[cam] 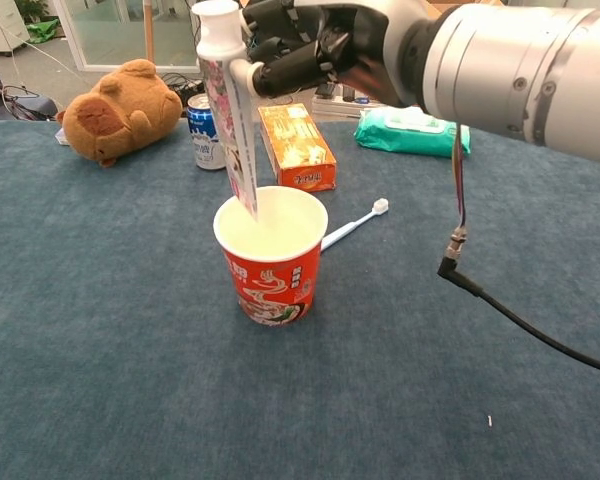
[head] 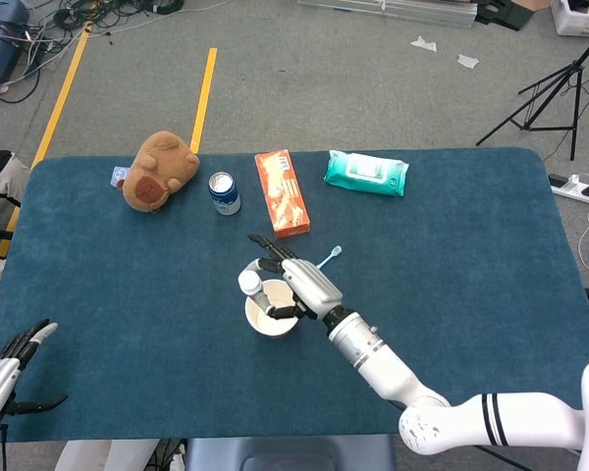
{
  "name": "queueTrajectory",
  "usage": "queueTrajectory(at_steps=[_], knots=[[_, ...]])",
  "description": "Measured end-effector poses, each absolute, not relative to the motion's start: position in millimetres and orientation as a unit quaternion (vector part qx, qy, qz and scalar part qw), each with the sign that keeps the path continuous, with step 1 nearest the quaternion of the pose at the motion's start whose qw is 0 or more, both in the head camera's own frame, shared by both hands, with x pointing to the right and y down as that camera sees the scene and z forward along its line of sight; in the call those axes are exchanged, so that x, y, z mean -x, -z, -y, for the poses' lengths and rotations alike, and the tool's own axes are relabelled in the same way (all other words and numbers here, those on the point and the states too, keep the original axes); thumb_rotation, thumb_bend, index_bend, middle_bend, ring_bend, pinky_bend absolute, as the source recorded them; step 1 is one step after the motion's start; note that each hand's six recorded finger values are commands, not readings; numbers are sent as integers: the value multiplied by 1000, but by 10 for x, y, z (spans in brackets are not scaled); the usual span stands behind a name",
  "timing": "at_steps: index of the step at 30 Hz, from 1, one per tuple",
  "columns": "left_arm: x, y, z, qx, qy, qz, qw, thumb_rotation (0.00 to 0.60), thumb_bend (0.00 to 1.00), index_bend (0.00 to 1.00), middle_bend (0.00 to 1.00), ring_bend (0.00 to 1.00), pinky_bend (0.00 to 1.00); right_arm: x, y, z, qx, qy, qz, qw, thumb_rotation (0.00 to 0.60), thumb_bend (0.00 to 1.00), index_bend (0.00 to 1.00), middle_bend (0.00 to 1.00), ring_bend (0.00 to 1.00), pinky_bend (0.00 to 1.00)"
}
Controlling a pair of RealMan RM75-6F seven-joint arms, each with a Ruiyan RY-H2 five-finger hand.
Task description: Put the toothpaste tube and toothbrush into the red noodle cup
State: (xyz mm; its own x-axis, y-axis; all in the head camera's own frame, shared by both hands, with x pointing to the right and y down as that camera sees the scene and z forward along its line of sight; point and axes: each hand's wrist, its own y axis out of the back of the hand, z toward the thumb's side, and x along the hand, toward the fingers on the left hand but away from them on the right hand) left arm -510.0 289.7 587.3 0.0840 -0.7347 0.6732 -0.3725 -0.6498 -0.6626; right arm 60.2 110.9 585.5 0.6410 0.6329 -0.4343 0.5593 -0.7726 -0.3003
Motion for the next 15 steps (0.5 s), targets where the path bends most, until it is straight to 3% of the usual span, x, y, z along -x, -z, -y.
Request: queueTrajectory(at_steps=[15], knots=[[5142, -5892, -2961, 717, 559, -386, 155, 600, 0, 0, 0, 0, 0, -503, -6085, -1267, 912, -271, 307, 36, 600, 459, 563, 0, 0, 58]])
